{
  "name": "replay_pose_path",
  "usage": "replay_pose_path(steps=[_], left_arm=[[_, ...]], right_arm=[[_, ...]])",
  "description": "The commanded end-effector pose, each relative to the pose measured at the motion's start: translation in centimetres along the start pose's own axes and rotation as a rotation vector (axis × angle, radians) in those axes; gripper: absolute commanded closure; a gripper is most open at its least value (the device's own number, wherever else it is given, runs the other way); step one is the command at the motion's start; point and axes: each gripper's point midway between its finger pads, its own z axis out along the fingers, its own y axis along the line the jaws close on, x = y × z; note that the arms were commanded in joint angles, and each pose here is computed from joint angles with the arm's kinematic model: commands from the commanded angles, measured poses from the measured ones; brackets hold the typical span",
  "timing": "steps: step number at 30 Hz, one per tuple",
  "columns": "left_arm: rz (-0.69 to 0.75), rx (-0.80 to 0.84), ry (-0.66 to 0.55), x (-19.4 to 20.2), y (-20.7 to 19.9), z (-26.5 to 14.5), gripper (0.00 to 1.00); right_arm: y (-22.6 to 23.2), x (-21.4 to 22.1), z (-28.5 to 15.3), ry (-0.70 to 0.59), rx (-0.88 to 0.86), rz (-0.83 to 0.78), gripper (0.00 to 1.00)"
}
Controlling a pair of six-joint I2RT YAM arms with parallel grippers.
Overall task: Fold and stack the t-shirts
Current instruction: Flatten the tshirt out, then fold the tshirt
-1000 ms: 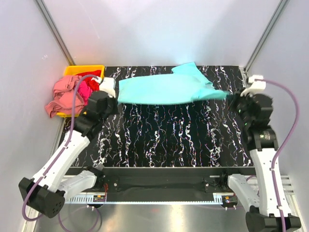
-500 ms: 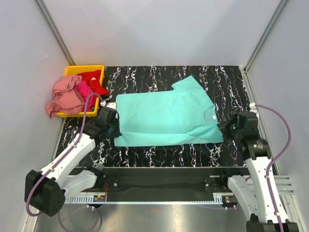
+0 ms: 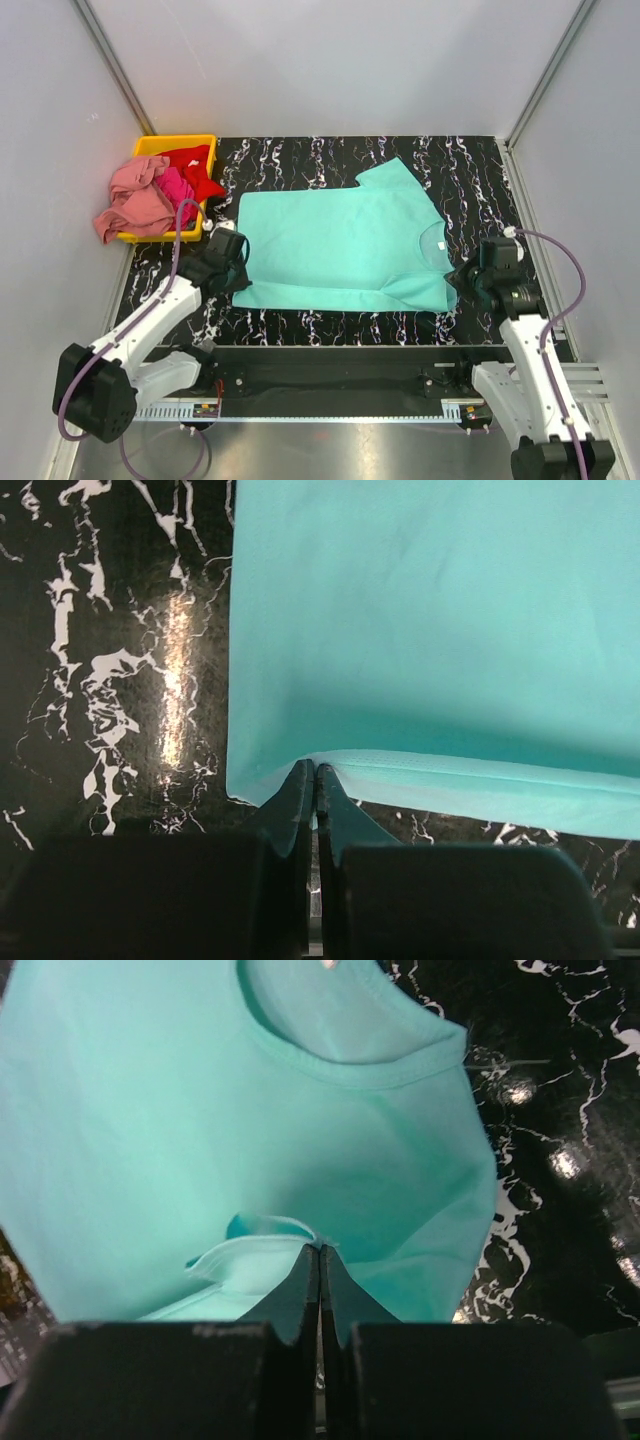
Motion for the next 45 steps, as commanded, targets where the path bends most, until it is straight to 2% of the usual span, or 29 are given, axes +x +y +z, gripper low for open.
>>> replay_pose_path(steps=[1, 4, 11, 17, 27, 37, 45], left_arm=[[-0.057, -0.08, -0.048, -1.1, 1.0, 0.1, 1.0], [-0.058, -0.115, -0.078, -1.8, 1.6, 0.0, 1.0], [-0.042, -0.144, -0.1, -3.7, 1.2, 0.3, 1.0], [-0.024, -0.175, -0.075, -4.0, 0.9, 1.8, 1.0], [-0.015, -0.218, -0.044, -4.7, 0.4, 3.8, 1.0], [0.001, -0.267, -0.043, -6.1, 0.5, 4.5, 1.0], [0.009, -0.316, 0.002, -5.6, 1.1, 6.0, 1.0]], right_arm=[[0.6, -2.6, 1.0, -0.075, 0.028, -0.061, 1.0], [1.0, -3.8, 1.6, -0.091, 0.047, -0.093, 1.0], [4.7, -5.6, 2.0, -0.116, -0.088, -0.199, 1.0], [5.9, -5.7, 4.4, -0.093, -0.135, -0.26, 1.0], [7.9, -6.6, 7.5, -0.134, -0.225, -0.306, 1.0], [7.3, -7.2, 9.5, -0.137, -0.183, -0.365, 1.0], [6.3, -7.3, 11.6, -0.129, -0.124, -0.383, 1.0]])
